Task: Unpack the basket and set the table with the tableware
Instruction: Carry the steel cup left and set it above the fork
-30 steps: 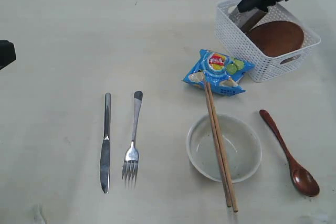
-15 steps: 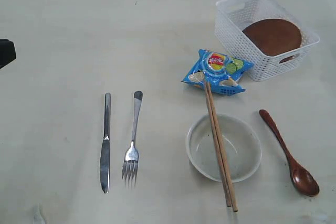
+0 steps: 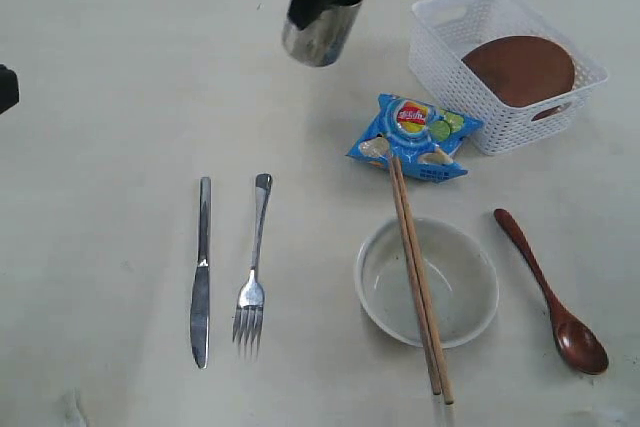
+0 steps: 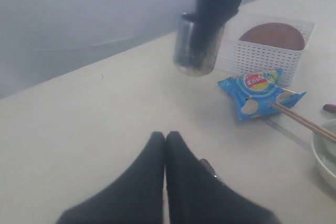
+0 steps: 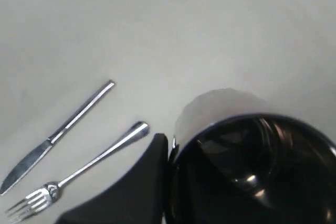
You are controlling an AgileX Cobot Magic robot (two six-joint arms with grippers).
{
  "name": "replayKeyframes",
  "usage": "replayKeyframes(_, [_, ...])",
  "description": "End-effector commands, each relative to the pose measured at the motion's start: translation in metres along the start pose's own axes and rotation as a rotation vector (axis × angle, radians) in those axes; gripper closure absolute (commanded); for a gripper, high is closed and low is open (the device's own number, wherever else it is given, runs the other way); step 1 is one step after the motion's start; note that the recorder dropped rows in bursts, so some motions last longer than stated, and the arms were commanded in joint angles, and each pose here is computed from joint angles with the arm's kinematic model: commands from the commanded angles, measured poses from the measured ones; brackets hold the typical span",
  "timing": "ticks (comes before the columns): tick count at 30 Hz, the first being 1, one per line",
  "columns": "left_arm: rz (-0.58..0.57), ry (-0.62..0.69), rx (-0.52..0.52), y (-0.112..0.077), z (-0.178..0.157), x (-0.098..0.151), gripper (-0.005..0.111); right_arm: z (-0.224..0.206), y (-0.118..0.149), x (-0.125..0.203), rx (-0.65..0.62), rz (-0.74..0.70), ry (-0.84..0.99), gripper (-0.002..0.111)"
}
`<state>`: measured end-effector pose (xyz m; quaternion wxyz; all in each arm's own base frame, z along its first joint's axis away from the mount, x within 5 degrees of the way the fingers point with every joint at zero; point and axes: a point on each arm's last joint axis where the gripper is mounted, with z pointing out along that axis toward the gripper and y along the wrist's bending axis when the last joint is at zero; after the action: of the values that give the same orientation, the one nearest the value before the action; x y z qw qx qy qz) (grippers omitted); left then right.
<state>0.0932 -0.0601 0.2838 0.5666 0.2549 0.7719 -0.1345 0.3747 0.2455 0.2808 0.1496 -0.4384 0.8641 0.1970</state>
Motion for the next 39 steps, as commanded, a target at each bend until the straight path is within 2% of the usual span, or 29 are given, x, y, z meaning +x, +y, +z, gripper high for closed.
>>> replayKeyframes(1, [-0.005,-0.024,-0.031,0.003,-0.002,-0.003,0.107,0.032,0.032,-0.013,0.023,-0.020,0.006,0.109])
replayKeyframes(6, [-0.002,-0.070,-0.052,0.006,-0.012,-0.005,0.107,0.075,0.048,-0.015,0.136,-0.039,0.072,0.109])
replayKeyframes(9, [-0.002,-0.072,-0.065,0.007,-0.016,-0.004,0.107,0.096,0.054,-0.015,0.154,-0.058,0.089,0.109])
replayKeyframes(13, [-0.003,-0.058,-0.072,0.008,-0.017,-0.002,0.107,0.114,0.045,-0.012,0.170,-0.016,0.092,0.109])
replayKeyframes(17, [-0.002,-0.055,-0.071,0.008,-0.016,0.000,0.107,0.127,0.033,-0.007,0.183,0.026,0.110,0.109])
replayKeyframes(27, [-0.008,-0.072,-0.052,0.005,-0.013,0.004,0.107,0.149,0.026,-0.002,0.185,0.033,0.117,0.109])
replayKeyframes(39, [-0.008,-0.077,-0.050,0.005,-0.013,0.004,0.107,0.154,0.041,-0.009,0.176,-0.030,0.073,0.109])
